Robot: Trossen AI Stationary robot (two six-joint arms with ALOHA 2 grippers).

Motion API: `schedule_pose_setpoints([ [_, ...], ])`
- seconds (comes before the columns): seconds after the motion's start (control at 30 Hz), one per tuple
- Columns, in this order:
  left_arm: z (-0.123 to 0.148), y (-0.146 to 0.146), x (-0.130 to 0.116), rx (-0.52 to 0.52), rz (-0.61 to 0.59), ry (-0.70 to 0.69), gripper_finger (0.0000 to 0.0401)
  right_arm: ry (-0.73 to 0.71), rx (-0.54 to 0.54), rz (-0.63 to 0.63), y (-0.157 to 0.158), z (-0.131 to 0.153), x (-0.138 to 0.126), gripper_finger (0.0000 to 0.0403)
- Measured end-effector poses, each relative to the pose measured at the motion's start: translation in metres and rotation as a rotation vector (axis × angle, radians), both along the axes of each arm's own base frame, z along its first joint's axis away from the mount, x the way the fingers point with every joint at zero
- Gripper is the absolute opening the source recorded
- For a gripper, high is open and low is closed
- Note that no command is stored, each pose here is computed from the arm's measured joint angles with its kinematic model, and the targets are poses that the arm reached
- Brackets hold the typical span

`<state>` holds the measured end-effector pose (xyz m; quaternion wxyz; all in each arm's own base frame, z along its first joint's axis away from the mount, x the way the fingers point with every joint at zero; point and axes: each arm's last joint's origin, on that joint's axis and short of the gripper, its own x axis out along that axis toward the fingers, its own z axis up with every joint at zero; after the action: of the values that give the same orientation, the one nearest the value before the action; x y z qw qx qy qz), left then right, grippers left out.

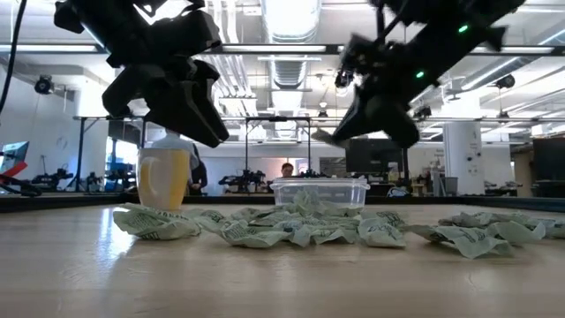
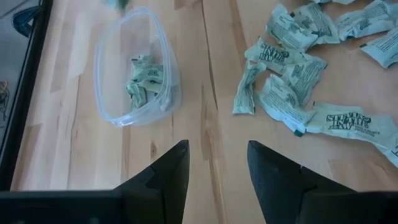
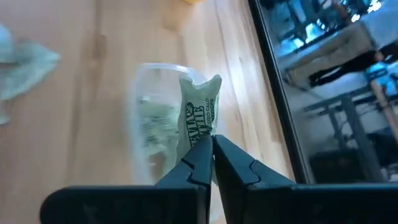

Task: Pick and place Stevia / Truvia into bins
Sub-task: Put the stevia packet into the transparent bin

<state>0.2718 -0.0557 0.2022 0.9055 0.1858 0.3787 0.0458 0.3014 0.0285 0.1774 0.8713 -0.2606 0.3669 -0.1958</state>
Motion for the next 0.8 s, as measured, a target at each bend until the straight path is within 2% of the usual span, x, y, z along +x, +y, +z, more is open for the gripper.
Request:
schedule_pose_setpoints([
  [0.2,-0.001,-0.001,0.000,-0.018,-0.019,0.006,0.0146,-0.002,0.039,-0.109,-0.034,-0.002,0.001,0.0009],
  [0.33,-0.001,-0.001,0.000,-0.025,-0.025,0.003,0.0146,-0.011,0.107,-0.067,-0.039,-0.003,0.003,0.0013],
  [0.57,-0.005,-0.003,0.005,-0.036,-0.032,-0.020,0.0146,-0.013,0.142,-0.069,-0.042,-0.003,0.003,0.0067],
  [0.63,-0.009,-0.004,0.008,-0.048,-0.064,-0.010,0.0146,-0.013,0.142,-0.068,-0.041,-0.003,0.003,0.0087],
  [0.8,-0.027,-0.011,0.019,-0.086,-0.231,0.032,0.0146,-0.018,0.138,-0.052,-0.037,0.006,-0.002,0.0119],
])
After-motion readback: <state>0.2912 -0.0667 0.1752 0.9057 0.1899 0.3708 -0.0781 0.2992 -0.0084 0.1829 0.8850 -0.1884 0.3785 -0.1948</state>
